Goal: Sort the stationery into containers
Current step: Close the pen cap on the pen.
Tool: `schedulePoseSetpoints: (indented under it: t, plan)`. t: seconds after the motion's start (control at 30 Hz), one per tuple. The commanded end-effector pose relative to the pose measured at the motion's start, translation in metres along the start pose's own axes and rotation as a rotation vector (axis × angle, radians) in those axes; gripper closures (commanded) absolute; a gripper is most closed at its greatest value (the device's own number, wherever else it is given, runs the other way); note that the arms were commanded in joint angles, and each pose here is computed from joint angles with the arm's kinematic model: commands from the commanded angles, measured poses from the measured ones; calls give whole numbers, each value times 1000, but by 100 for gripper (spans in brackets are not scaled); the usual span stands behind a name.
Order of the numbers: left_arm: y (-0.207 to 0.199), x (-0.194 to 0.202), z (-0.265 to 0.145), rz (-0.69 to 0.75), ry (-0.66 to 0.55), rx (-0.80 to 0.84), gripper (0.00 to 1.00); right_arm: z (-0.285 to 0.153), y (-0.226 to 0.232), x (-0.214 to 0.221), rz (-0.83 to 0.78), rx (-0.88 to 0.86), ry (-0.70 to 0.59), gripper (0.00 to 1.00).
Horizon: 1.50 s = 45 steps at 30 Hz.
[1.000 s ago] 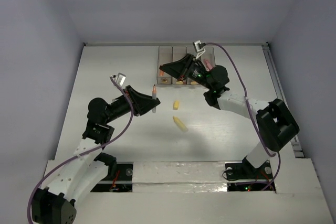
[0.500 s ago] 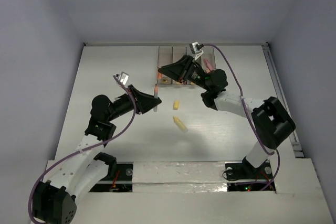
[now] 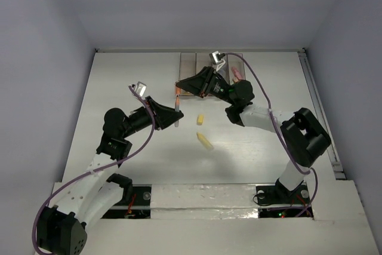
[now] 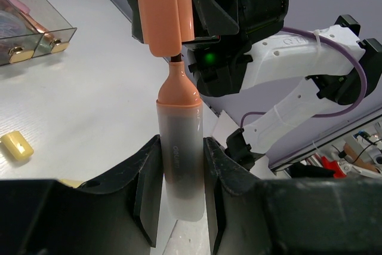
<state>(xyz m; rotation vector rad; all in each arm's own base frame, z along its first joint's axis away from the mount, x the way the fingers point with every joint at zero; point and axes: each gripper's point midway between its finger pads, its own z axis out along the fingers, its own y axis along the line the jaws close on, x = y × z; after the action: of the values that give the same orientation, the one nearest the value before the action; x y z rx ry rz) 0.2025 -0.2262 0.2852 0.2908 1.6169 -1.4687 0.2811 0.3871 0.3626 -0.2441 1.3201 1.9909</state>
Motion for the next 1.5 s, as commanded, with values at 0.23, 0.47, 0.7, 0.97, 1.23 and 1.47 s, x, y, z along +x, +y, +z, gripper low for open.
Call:
schedulePoseSetpoints:
  t: [0.23,0.47,0.7,0.97,1.23,1.47]
  plan:
    - [-19,-17,1,87,-42,60,100,10,22,3,-35,-99,16,83]
    - [-19,-19,0,93,-54,47,100,9,24,8,-32,-109,26,83]
    - [-17,-21,0,96,-64,32,100,6,28,8,-39,-117,20,83]
    - [-18,-22,-1,104,-69,27,100,3,26,11,-39,-108,25,83]
    - [-16,-23,-1,106,-76,13,100,2,23,18,-30,-100,39,83]
    - [-16,-26,0,108,-83,10,100,2,21,26,-66,-73,47,83]
